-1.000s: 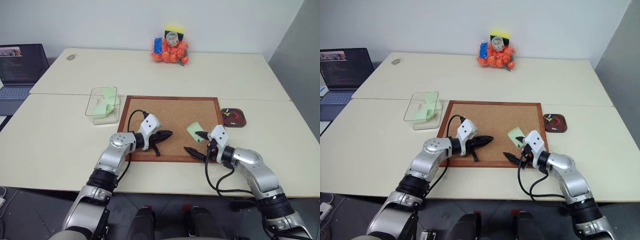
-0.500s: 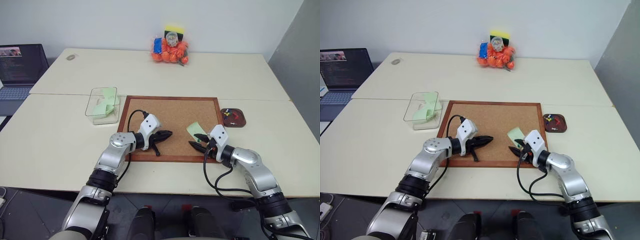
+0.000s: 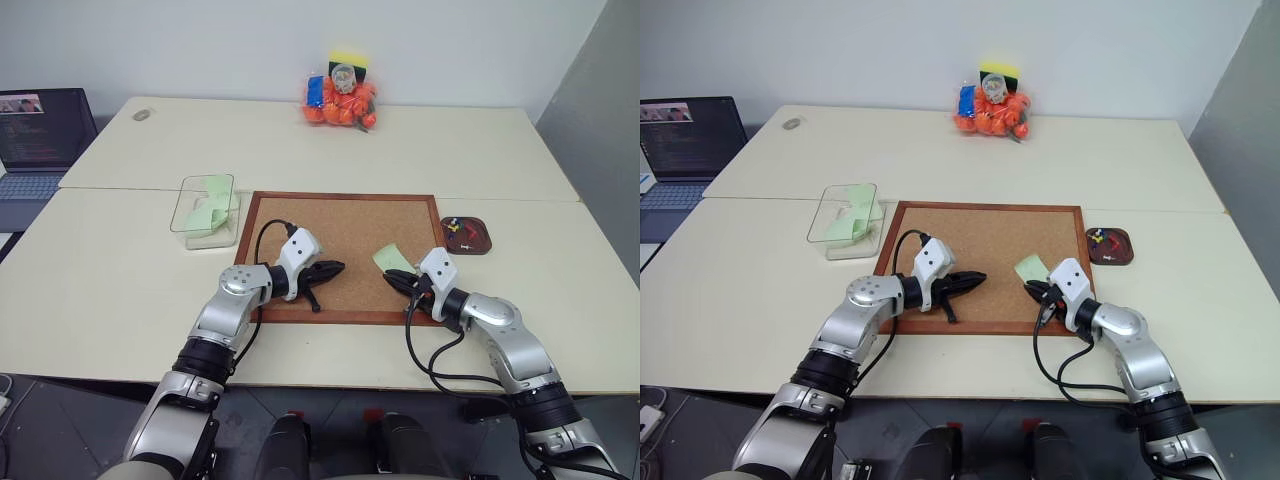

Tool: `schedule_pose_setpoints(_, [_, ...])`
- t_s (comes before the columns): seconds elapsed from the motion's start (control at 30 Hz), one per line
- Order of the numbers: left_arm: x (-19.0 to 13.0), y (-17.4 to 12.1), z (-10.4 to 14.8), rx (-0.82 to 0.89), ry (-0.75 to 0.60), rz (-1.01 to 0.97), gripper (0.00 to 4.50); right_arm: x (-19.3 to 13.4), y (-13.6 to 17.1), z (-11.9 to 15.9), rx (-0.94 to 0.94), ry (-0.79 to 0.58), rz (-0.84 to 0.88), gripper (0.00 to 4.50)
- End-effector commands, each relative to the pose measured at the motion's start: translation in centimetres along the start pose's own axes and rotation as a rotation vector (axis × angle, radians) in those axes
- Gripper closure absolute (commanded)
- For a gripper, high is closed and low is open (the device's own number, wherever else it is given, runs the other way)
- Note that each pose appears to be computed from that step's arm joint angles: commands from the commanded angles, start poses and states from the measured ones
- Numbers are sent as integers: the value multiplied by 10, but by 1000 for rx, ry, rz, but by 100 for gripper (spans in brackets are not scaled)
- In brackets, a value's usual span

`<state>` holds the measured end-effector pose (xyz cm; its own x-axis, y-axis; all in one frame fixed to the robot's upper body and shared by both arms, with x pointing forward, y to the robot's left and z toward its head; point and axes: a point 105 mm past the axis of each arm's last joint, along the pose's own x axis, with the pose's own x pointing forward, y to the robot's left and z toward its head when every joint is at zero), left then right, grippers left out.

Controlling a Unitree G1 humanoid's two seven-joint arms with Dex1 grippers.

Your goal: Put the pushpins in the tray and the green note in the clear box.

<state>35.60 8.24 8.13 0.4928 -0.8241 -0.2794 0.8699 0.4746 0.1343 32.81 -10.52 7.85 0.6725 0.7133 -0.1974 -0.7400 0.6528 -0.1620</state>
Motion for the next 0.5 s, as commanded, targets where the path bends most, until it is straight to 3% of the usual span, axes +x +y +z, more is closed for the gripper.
schedule_pose_setpoints(0.03, [-1, -6, -19, -26, 63, -9, 450, -9, -12, 34, -54, -104, -60, 448])
schedule_pose_setpoints(0.5, [2, -8, -15, -38, 41, -13, 450, -16, -5, 66, -197, -203, -60, 448])
